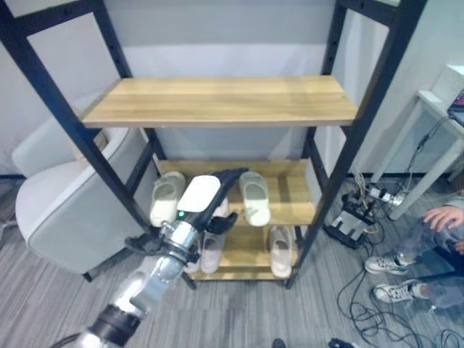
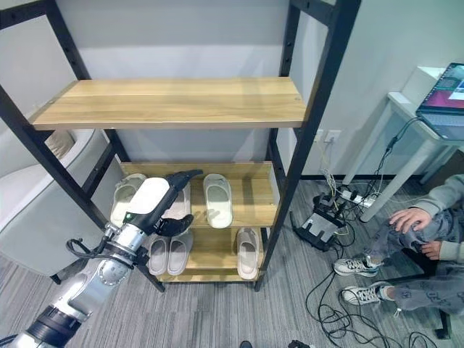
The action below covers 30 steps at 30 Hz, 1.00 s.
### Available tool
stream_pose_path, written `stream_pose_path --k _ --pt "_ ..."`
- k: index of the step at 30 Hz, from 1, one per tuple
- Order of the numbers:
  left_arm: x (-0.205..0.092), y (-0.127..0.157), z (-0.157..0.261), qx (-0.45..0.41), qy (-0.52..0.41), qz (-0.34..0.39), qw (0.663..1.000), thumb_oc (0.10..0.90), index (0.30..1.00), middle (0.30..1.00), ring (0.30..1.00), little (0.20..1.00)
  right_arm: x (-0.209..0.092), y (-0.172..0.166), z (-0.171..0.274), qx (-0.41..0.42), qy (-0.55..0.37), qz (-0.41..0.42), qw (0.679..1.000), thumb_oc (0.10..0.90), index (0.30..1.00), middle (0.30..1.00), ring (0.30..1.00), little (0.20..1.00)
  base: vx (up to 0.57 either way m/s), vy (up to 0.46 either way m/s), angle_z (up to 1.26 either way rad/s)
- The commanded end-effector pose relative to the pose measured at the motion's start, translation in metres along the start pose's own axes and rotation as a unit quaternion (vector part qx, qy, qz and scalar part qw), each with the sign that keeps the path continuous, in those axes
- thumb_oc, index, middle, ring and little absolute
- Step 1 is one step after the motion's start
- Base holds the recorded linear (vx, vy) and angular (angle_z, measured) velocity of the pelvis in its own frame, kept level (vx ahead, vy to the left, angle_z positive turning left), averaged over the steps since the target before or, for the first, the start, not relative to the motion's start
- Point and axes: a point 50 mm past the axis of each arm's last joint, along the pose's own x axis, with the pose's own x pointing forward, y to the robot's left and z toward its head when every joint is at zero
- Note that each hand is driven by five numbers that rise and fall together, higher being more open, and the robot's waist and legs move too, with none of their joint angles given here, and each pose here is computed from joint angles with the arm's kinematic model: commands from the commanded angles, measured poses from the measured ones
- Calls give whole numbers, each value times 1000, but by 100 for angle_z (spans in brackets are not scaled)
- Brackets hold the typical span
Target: Arrange the slippers neatly on the shoe rack.
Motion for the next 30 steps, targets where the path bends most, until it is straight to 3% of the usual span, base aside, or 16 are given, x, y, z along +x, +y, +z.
stream_pose_path --k 1,16,30 --pt "46 54 17 52 -63 131 988 800 900 900 900 900 0 -9 -3 -16 1 -4 1000 800 900 900 900 900 35 50 -7" --pt "75 84 -25 235 23 144 961 800 900 900 900 900 0 -19 0 -29 -4 -20 999 800 900 900 900 900 16 50 -10" --pt "114 139 -29 354 63 179 916 800 900 900 900 900 6 -45 55 -28 -94 -58 993 800 900 900 900 900 -43 35 -4"
